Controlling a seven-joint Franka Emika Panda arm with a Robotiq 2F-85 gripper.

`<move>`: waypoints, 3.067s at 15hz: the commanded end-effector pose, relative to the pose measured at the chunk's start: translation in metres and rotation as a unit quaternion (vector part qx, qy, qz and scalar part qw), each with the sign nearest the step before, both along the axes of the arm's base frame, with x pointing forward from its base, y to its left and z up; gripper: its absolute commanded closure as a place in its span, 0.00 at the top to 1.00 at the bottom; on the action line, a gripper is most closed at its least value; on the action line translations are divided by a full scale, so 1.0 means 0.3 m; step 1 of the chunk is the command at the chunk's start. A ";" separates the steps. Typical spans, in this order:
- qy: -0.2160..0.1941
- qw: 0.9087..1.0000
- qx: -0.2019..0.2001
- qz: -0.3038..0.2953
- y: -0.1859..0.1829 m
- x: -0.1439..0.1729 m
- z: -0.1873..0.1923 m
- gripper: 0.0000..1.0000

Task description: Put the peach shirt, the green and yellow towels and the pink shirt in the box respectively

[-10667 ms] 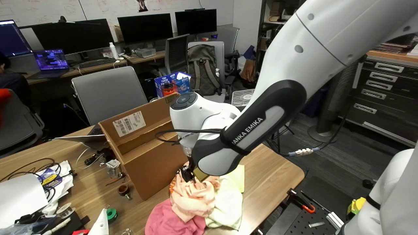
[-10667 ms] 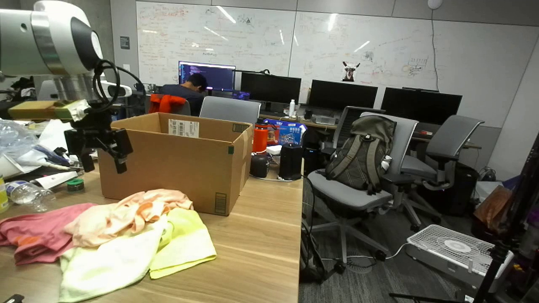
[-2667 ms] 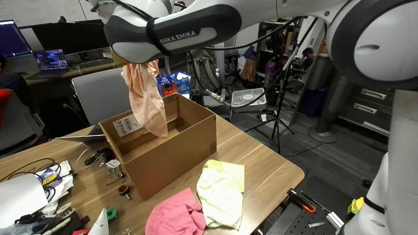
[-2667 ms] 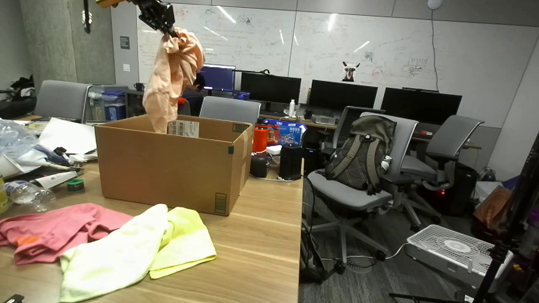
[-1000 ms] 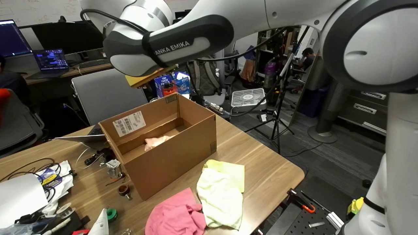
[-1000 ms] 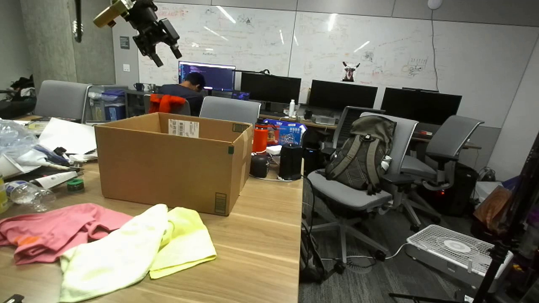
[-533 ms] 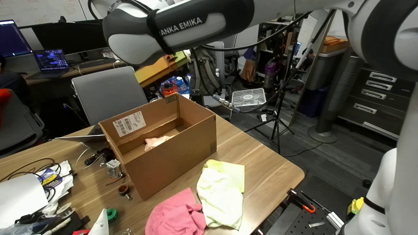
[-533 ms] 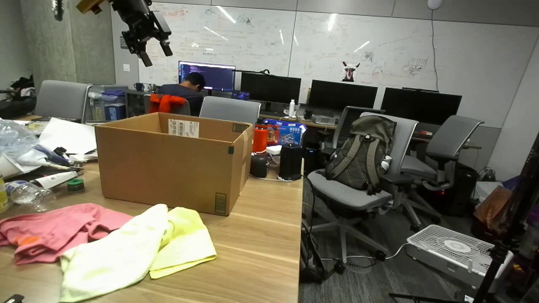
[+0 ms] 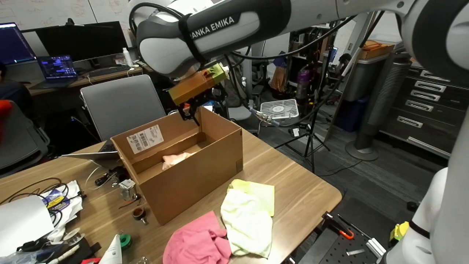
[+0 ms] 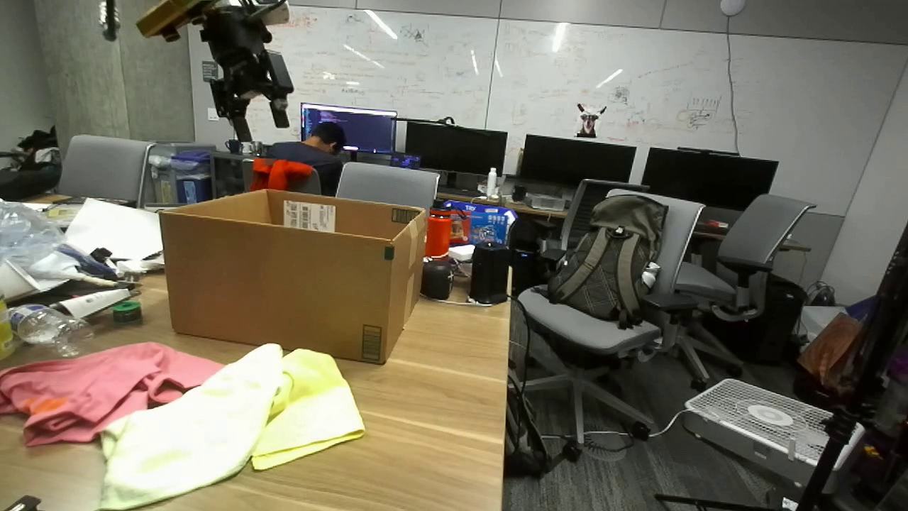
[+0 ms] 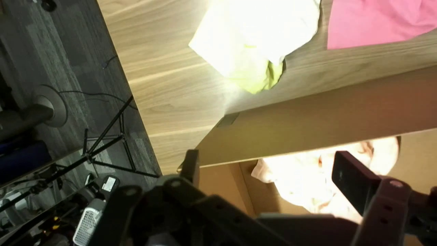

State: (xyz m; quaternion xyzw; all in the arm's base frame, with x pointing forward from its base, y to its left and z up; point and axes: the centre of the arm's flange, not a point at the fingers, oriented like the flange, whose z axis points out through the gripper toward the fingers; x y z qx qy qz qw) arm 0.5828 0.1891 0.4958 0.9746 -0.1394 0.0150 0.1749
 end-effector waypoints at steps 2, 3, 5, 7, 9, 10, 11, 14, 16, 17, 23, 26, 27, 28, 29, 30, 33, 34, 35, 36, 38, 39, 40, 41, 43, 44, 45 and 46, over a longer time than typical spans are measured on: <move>0.033 0.999 0.031 -0.010 -0.084 -0.043 -0.063 1.00; 0.038 0.999 0.035 -0.013 -0.100 -0.049 -0.077 1.00; 0.044 0.998 0.038 -0.017 -0.130 -0.066 -0.096 1.00; 0.046 0.998 0.039 -0.020 -0.157 -0.086 -0.106 1.00; 0.040 0.998 0.037 -0.017 -0.188 -0.116 -0.107 1.00; 0.036 0.999 0.038 -0.015 -0.197 -0.136 -0.109 1.00; 0.029 0.999 0.042 -0.010 -0.204 -0.161 -0.111 1.00; 0.004 0.998 0.058 0.006 -0.188 -0.218 -0.136 1.00; -0.015 0.997 0.077 0.015 -0.152 -0.248 -0.176 1.00; -0.021 0.996 0.090 0.015 -0.126 -0.259 -0.209 1.00; -0.022 0.991 0.133 -0.014 -0.027 -0.332 -0.377 1.00; -0.015 0.991 0.133 -0.027 -0.037 -0.369 -0.415 1.00; -0.013 0.990 0.133 -0.032 -0.047 -0.382 -0.425 1.00; -0.011 0.990 0.132 -0.037 -0.057 -0.391 -0.434 1.00; -0.008 0.991 0.129 -0.043 -0.068 -0.403 -0.445 1.00; -0.005 0.991 0.128 -0.048 -0.075 -0.412 -0.453 1.00; 0.003 0.991 0.125 -0.054 -0.090 -0.430 -0.482 1.00; 0.005 0.991 0.125 -0.056 -0.090 -0.430 -0.493 1.00; 0.008 0.990 0.126 -0.055 -0.088 -0.429 -0.507 1.00; 0.009 0.990 0.128 -0.056 -0.084 -0.434 -0.519 1.00; 0.013 0.989 0.134 -0.058 -0.075 -0.438 -0.544 1.00; 0.015 0.989 0.137 -0.059 -0.070 -0.441 -0.562 1.00; 0.019 0.988 0.140 -0.063 -0.066 -0.443 -0.580 1.00; 0.021 0.987 0.143 -0.063 -0.064 -0.447 -0.599 1.00; 0.028 0.986 0.149 -0.067 -0.062 -0.449 -0.643 1.00; 0.030 0.986 0.150 -0.069 -0.061 -0.448 -0.668 1.00; 0.032 0.985 0.152 -0.070 -0.062 -0.446 -0.689 1.00; 0.033 0.985 0.152 -0.071 -0.062 -0.444 -0.709 1.00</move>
